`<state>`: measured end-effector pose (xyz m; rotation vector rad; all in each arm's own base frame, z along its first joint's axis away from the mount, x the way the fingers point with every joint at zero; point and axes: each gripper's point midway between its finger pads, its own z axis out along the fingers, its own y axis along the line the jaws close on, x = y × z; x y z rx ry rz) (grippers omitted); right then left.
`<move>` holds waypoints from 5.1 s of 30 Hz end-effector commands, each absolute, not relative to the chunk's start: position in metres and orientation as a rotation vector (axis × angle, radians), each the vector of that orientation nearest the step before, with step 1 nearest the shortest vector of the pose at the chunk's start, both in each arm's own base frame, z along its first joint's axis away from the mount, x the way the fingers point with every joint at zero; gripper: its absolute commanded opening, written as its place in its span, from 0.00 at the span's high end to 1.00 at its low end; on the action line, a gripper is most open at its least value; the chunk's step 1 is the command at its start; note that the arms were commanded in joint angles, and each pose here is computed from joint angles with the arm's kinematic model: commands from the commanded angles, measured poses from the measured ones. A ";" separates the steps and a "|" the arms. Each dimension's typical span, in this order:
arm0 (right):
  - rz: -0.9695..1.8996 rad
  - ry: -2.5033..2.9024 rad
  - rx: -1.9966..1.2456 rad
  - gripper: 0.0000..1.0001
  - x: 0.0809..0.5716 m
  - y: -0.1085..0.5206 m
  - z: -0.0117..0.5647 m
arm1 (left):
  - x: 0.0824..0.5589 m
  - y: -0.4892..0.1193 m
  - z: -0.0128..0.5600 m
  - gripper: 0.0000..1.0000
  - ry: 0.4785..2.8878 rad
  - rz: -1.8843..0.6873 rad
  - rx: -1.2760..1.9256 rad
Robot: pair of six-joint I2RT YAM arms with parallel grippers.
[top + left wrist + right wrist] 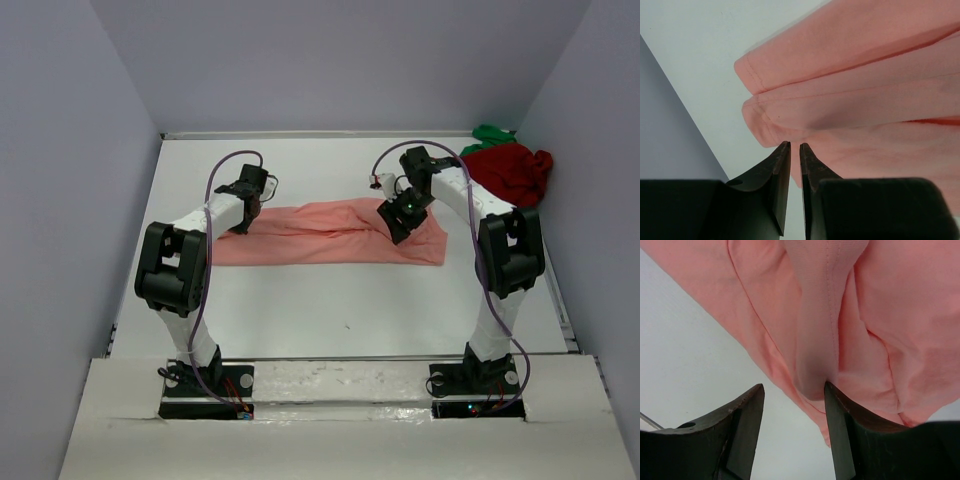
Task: Fold and stack the t-shirts
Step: Fold the tshirt
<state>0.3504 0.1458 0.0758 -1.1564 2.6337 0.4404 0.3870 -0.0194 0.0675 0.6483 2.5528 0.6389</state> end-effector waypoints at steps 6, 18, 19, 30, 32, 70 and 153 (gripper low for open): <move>0.312 2.561 -1.113 0.43 0.368 0.140 0.092 | 0.389 -0.021 0.077 0.74 2.541 0.652 0.665; 0.299 2.601 -1.122 0.63 0.362 0.135 0.075 | 0.388 -0.022 0.075 0.75 2.544 0.651 0.676; 0.316 2.606 -1.123 0.66 0.360 0.136 0.074 | 0.387 -0.023 0.075 0.75 2.543 0.651 0.678; 0.309 2.598 -1.132 1.00 0.360 0.136 0.087 | 0.387 -0.024 0.075 0.75 2.546 0.643 0.686; 0.282 2.588 -1.129 1.00 0.364 0.134 0.093 | 0.386 -0.024 0.075 0.75 2.546 0.645 0.684; -0.138 2.354 -1.039 1.00 0.473 0.134 0.133 | 0.387 -0.023 0.073 0.75 2.549 0.652 0.685; -0.069 2.540 -0.884 0.05 0.375 0.111 0.103 | 0.385 -0.023 0.013 0.76 2.596 0.394 0.885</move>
